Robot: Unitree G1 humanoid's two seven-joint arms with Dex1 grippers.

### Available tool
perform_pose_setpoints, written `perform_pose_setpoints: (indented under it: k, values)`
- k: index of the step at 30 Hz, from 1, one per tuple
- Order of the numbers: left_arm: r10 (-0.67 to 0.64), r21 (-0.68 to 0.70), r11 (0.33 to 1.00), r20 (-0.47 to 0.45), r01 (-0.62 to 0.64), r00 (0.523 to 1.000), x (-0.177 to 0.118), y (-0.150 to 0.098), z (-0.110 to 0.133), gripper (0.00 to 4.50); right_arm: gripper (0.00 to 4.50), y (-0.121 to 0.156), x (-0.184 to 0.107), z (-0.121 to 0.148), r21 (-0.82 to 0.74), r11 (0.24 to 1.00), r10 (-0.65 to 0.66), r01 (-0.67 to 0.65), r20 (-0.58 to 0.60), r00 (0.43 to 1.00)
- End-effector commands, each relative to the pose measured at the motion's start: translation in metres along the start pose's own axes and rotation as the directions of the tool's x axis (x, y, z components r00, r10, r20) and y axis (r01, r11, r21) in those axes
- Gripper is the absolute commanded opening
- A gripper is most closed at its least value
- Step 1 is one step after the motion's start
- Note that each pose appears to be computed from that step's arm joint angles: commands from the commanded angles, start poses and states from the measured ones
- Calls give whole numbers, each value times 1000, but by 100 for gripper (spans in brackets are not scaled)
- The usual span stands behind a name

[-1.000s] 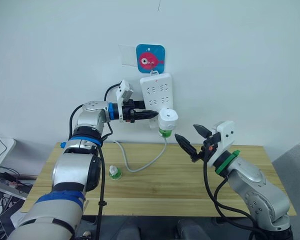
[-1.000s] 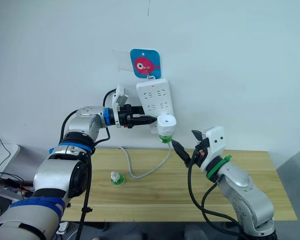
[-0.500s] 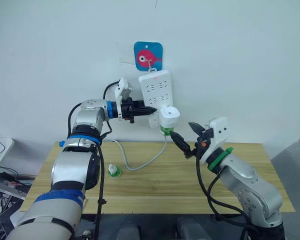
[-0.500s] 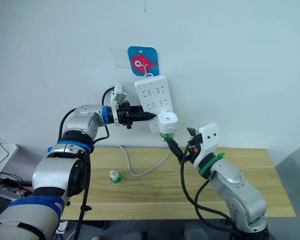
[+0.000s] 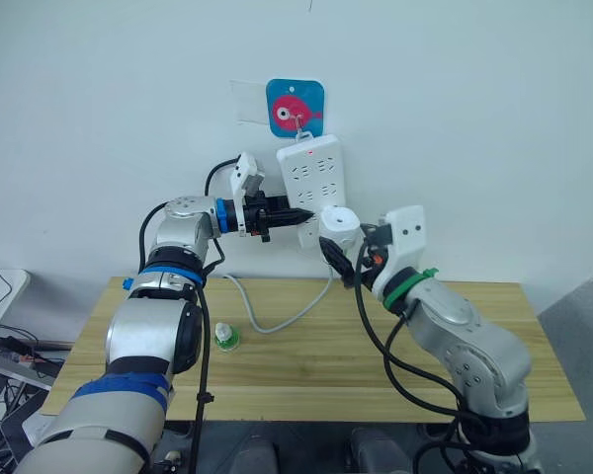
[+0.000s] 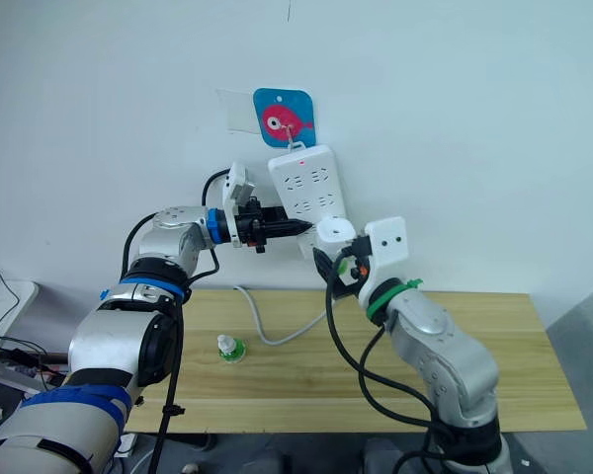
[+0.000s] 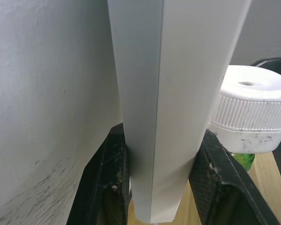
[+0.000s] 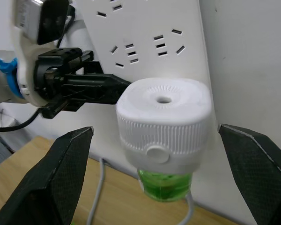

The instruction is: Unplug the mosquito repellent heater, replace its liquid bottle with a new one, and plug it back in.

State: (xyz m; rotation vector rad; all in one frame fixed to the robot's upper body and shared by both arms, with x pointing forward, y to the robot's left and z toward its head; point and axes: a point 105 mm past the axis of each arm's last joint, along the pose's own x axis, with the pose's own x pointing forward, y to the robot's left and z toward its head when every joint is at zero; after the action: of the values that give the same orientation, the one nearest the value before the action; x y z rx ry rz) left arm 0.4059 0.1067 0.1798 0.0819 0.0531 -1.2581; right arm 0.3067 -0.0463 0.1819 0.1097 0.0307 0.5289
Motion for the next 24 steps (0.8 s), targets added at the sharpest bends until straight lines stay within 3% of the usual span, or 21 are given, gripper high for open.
perform_pose_setpoints:
  k: [1,24]
  values:
    - [-6,47,999,1,6,1000,9,0,11,131,450,2,7,18,-16,1000,-9,10,73,997]
    - [14,67,998,1,-14,1000,2,3,11,131,450,5,22,11,19,1000,5,-6,48,999]
